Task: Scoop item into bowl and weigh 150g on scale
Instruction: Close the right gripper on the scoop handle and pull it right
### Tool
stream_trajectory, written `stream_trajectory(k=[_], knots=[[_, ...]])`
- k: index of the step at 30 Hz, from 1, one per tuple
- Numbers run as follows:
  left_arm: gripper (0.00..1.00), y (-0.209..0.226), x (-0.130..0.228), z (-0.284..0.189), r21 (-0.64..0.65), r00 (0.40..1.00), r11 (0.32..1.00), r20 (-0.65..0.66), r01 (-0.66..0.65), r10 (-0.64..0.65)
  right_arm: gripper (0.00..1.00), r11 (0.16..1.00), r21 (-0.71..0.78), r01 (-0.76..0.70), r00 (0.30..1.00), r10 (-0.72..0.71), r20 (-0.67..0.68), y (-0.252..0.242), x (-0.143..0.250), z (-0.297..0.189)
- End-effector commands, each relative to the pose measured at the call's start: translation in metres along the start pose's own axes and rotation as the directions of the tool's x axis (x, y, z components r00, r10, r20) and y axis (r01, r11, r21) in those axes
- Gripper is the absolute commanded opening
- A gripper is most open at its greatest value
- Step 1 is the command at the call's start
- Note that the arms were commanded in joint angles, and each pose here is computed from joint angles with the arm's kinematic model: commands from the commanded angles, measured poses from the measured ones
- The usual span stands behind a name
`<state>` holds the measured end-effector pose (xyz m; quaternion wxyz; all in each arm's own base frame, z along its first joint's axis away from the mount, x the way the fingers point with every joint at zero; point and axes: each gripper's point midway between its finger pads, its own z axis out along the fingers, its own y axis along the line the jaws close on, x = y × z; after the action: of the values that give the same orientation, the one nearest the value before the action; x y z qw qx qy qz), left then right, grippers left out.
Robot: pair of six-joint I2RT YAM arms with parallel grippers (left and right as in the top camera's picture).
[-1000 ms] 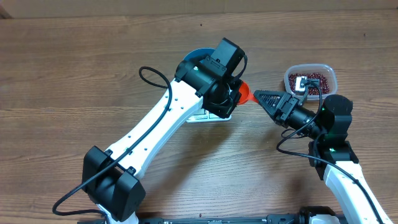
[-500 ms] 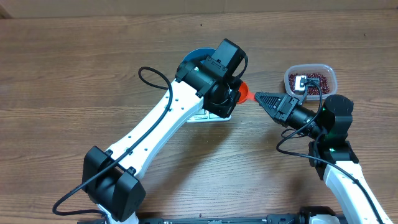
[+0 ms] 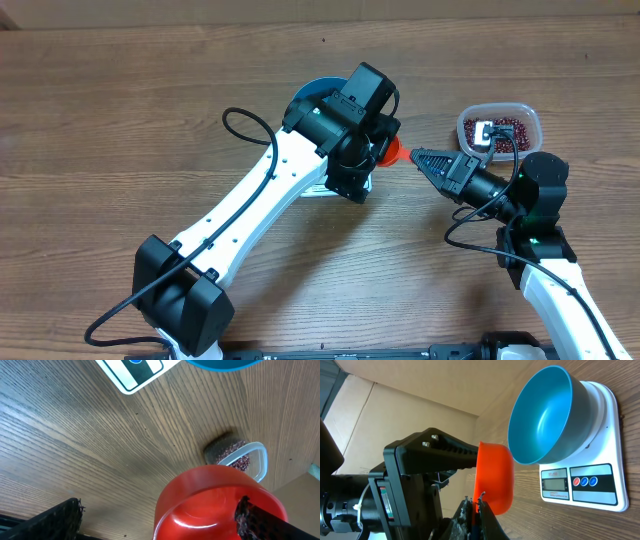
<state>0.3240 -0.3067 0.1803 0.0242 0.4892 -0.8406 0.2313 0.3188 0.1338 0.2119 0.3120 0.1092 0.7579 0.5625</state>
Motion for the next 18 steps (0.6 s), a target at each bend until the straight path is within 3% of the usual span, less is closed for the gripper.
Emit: stream_trajectory(k=[1, 11, 15, 18], knots=[[1.00, -0.006, 0.012, -0.013, 0.033, 0.998, 0.998, -0.041, -0.052, 0.054, 0.04, 0.998, 0.000, 0.060, 0.998, -0.060, 0.004, 0.005, -0.004, 0.001], [0.99, -0.007, 0.010, -0.014, 0.049, 0.917, 0.918, -0.039, -0.394, 0.396, 0.04, 0.988, 0.157, 0.003, 0.998, -0.012, 0.057, -0.037, -0.012, -0.013], [1.00, -0.006, 0.007, -0.014, 0.046, 0.815, 0.815, -0.014, -0.578, 0.579, 0.04, 0.970, 0.240, -0.035, 0.996, 0.013, 0.093, -0.054, -0.016, -0.024], [0.99, -0.009, -0.007, -0.014, -0.001, 0.696, 0.698, 0.063, -0.716, 0.715, 0.04, 0.950, 0.313, -0.006, 0.994, -0.028, 0.103, -0.053, -0.020, -0.033]])
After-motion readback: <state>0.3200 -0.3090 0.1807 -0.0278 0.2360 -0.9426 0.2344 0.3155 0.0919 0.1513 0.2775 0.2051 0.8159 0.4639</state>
